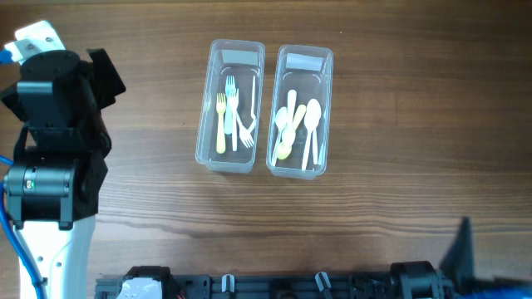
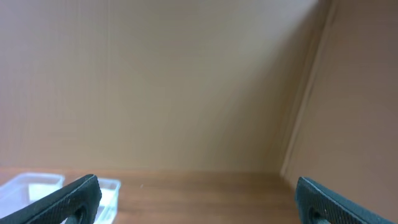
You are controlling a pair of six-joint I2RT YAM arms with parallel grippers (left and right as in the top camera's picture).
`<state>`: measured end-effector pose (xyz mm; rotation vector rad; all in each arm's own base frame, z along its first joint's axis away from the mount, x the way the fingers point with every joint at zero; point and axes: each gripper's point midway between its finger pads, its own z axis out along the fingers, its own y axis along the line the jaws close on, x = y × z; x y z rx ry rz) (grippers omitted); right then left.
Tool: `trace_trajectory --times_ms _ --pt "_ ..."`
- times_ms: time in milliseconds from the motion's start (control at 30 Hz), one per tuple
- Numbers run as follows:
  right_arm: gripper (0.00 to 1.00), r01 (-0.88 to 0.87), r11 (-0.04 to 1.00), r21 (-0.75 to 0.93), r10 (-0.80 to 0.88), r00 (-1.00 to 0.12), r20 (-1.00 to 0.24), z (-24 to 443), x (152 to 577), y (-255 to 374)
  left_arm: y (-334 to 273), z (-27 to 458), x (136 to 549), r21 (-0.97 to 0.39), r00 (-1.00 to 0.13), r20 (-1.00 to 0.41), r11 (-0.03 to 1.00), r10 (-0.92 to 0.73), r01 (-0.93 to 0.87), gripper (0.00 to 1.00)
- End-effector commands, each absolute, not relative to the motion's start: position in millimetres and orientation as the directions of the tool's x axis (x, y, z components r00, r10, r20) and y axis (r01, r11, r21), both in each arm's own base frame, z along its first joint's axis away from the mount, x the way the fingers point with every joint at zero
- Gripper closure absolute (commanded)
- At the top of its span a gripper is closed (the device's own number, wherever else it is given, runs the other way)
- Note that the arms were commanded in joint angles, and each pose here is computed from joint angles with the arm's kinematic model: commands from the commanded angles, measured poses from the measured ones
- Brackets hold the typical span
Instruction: Pack container
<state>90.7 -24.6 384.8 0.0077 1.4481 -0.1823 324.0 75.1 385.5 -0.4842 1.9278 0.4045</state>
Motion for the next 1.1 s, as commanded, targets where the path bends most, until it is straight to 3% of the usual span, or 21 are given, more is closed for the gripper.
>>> trace_trajectory --times_ms 0,233,567,800,1067 --pt "0.0 0.083 0.996 0.037 0.032 0.059 -0.998 346 128 -17 78 388 323 0.05 -0.346 -0.925 0.852 -0.158 -0.521 0.0" --pt "0.0 -0.067 0.99 0.124 0.126 0.033 -0.991 273 205 13 78 388 323 0.05 -0.346 -0.925 0.852 -0.157 -0.521 0.0" --pt "0.0 -0.05 0.962 0.27 0.268 -0.052 -0.962 175 244 15 78 388 323 0.05 -0.346 -0.925 0.852 -0.157 -0.521 0.0" --pt "0.0 -0.013 0.966 0.26 0.26 0.013 -0.965 179 247 6 78 388 323 0.05 -0.346 -0.925 0.852 -0.157 -0.521 0.0" --pt "0.0 -0.017 0.965 0.263 0.263 0.011 -0.965 179 247 7 78 388 323 0.05 -0.346 -0.925 0.852 -0.157 -0.521 0.0"
